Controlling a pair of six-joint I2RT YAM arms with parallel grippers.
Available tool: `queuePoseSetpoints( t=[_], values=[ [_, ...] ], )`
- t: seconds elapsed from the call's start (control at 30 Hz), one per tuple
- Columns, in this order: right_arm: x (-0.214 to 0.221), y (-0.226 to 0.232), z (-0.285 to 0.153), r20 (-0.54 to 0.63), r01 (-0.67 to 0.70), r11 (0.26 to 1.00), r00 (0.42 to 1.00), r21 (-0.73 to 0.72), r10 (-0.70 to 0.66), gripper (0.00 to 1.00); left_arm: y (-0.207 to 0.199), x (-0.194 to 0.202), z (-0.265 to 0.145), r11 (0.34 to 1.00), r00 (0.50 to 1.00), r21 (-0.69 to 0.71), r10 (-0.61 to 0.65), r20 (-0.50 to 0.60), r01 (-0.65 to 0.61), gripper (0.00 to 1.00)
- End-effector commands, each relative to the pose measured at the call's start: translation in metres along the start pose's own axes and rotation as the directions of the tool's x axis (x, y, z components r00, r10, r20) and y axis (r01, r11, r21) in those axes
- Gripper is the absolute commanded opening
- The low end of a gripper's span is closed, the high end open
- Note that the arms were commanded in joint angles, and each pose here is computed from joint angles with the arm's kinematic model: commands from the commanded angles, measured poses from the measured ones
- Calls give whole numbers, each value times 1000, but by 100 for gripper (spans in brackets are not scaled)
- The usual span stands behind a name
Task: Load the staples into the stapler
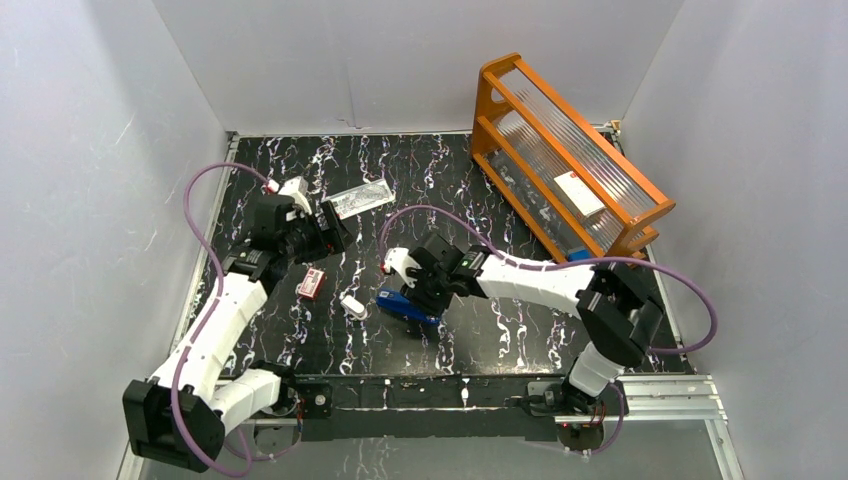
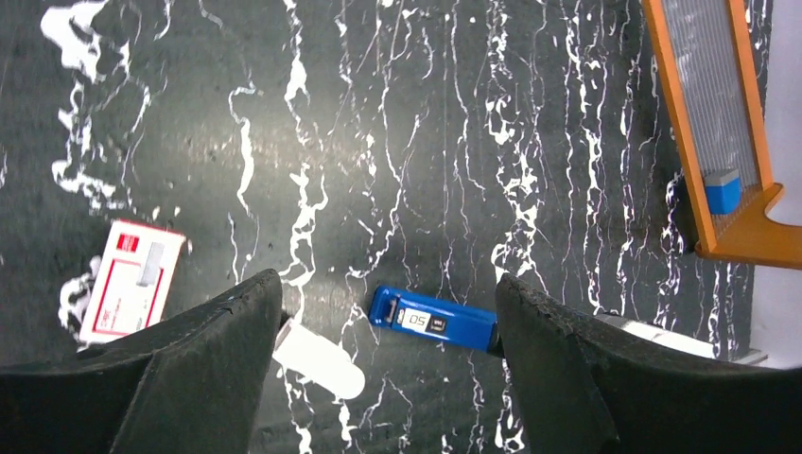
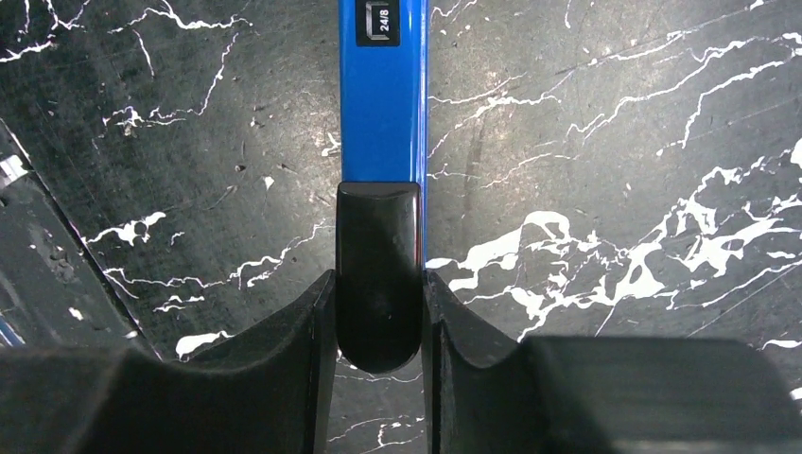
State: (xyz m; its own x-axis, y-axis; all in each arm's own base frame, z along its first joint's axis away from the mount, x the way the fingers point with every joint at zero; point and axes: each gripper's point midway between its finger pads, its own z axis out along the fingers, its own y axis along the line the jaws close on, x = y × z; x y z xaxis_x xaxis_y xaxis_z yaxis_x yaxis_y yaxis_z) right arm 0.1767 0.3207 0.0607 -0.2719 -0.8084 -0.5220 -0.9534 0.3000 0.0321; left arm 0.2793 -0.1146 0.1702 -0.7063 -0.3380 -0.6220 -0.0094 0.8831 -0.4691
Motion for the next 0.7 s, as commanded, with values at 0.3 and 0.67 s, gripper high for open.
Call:
queuePoseSetpoints(
  t=[0.3,0.67],
  values=[
    [-16,-7,-47,334,-198,980,923,-5,189,73,-85,-27,4,782,874,397,464,145,-481,79],
    [41,-21,-84,484,-572,820,708,-34,514,72,-149,102,-3,-24,366,703,841,399,-711,82]
  ],
)
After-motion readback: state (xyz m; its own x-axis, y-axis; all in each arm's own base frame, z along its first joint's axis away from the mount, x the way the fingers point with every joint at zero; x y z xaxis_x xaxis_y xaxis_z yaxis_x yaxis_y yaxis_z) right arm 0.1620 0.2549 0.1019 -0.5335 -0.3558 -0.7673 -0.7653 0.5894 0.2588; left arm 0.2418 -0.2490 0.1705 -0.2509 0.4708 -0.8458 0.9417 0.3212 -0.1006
